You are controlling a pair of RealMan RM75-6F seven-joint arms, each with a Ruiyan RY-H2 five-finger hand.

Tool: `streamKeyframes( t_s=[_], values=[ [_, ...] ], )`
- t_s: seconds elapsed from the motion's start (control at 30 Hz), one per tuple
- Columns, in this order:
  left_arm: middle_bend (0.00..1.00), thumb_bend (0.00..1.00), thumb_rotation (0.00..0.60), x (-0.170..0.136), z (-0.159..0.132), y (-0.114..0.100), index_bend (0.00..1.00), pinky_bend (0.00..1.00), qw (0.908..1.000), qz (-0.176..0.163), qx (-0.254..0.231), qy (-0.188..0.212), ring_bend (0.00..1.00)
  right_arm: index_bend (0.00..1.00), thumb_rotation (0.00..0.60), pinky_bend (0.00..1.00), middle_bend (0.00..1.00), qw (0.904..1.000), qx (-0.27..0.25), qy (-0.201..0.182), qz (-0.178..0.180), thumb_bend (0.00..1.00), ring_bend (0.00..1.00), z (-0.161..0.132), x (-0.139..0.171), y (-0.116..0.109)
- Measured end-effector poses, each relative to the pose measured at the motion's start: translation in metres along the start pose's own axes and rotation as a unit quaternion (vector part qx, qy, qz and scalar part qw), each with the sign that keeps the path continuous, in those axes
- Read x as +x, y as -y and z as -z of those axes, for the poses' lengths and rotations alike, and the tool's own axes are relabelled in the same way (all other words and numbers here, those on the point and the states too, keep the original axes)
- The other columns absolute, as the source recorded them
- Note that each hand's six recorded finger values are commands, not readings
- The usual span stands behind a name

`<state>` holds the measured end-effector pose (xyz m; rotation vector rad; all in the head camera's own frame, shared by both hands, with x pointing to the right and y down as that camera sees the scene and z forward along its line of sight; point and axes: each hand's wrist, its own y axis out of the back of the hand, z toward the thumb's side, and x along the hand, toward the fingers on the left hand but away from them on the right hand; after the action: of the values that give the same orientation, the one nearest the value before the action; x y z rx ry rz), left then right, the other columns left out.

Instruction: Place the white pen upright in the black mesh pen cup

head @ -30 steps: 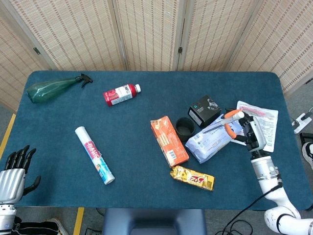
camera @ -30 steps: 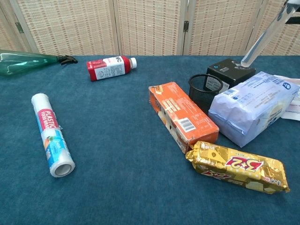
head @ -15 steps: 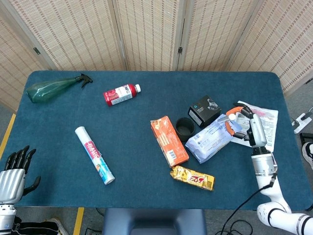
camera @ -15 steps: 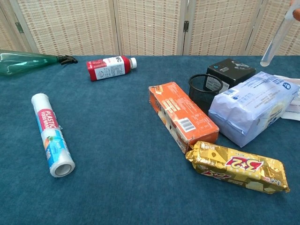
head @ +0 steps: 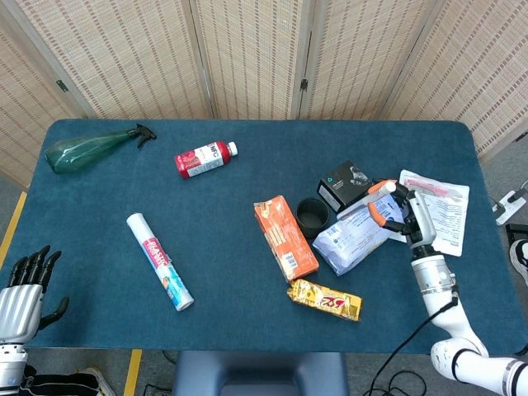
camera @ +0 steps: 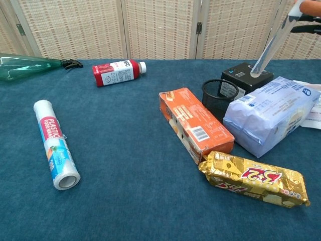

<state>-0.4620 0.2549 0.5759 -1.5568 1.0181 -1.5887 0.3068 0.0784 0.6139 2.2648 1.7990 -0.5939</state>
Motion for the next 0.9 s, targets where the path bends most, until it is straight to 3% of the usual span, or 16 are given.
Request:
streamKeyframes(
  t_s=[0.23,0.57,0.9],
  values=[
    [0.04,0.39,0.6,0.0,0.0,0.0,0.12,0.09,1.0,0.0,-0.001,-0.001,0.05,0.63,0.6,0.16,0.44,0.9996,0.025,0.004,-0.009,0.46,0.19,-0.002,-0.018,0.015],
    [0.04,0.39,0.6,-0.001,0.004,0.003,0.12,0.09,1.0,0.003,-0.002,-0.008,0.05,0.63,0.6,0.16,0.44,0.999,0.021,0.032,-0.024,0.46,0.19,0.025,-0.041,0.049],
    [0.04,0.39,0.6,0.001,0.004,0.006,0.12,0.09,1.0,0.006,-0.002,-0.007,0.05,0.63,0.6,0.15,0.44,0.9974,0.031,0.058,-0.031,0.46,0.19,0.045,-0.056,0.063]
  ],
)
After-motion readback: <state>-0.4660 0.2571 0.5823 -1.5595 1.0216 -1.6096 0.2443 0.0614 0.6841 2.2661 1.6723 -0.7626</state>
